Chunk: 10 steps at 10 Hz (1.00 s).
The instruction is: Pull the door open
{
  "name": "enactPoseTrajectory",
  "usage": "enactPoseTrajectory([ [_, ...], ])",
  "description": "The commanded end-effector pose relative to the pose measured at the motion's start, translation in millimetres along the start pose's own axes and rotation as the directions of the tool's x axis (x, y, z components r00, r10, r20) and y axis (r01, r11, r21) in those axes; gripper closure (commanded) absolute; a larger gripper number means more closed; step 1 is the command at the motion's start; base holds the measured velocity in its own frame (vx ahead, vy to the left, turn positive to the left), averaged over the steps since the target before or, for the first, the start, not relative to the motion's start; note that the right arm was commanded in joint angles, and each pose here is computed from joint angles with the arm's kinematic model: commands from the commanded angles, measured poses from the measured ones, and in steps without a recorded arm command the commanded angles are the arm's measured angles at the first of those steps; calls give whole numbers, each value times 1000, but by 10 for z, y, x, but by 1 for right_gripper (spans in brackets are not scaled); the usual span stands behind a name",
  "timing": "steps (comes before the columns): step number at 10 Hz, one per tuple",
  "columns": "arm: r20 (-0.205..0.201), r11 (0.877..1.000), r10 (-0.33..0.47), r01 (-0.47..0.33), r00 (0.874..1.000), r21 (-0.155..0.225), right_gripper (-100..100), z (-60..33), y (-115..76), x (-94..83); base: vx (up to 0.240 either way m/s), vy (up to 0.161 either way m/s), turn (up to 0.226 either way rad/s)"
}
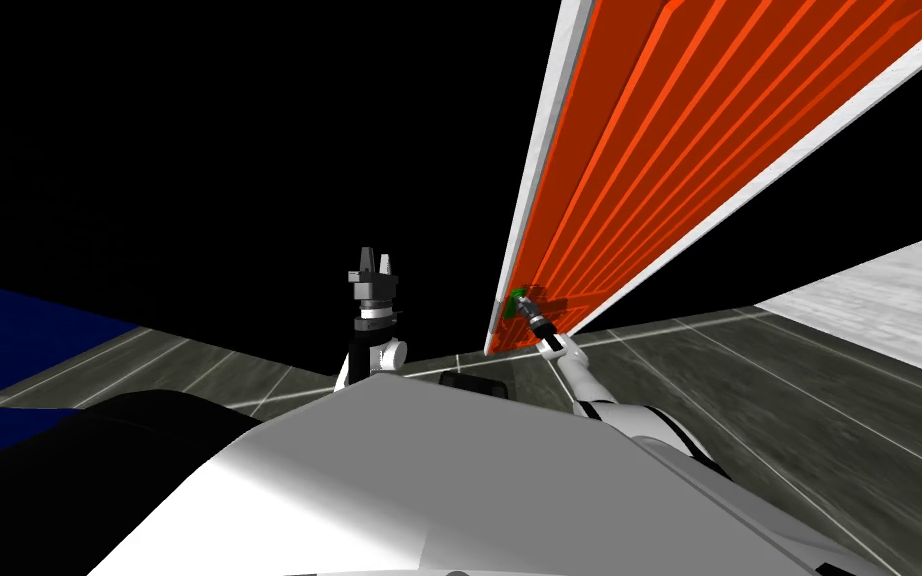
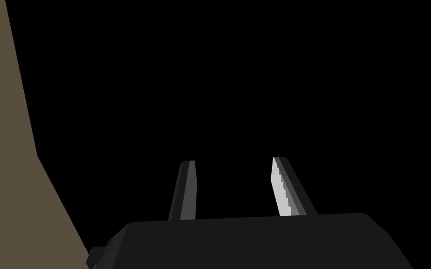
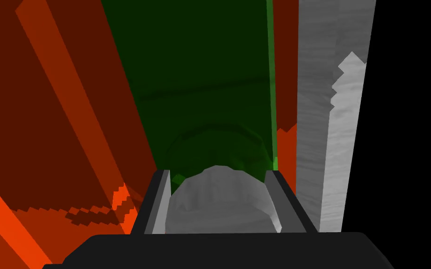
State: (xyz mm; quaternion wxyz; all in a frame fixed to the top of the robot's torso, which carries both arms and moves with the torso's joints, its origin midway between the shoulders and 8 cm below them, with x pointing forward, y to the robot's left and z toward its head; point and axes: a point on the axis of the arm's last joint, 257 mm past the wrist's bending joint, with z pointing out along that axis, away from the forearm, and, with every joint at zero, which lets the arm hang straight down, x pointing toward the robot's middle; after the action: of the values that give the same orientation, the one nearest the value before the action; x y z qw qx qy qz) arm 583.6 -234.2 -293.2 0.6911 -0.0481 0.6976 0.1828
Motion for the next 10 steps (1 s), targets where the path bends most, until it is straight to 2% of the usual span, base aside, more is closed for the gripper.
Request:
enactPoseTrajectory([
  [1, 14, 998, 61, -61, 998, 11, 100, 4, -30, -43, -66, -64, 114],
  [3, 29, 991, 133, -134, 991, 22, 100, 4, -61, -74, -58, -64, 110],
  [5, 49, 974, 222, -224, 974, 34, 100, 2, -101, -110, -63, -83, 121],
  [6, 60, 964, 262, -265, 963, 39, 100, 0, -122, -128, -94, -80, 149],
  [8, 83, 934, 349, -354, 933, 47, 100, -4, -165, -163, -83, -73, 133],
  [9, 84, 932, 355, -360, 931, 47, 100, -4, -165, -163, -54, -50, 49],
  [10, 97, 911, 403, -409, 910, 49, 100, -7, -189, -181, -40, -38, 98],
])
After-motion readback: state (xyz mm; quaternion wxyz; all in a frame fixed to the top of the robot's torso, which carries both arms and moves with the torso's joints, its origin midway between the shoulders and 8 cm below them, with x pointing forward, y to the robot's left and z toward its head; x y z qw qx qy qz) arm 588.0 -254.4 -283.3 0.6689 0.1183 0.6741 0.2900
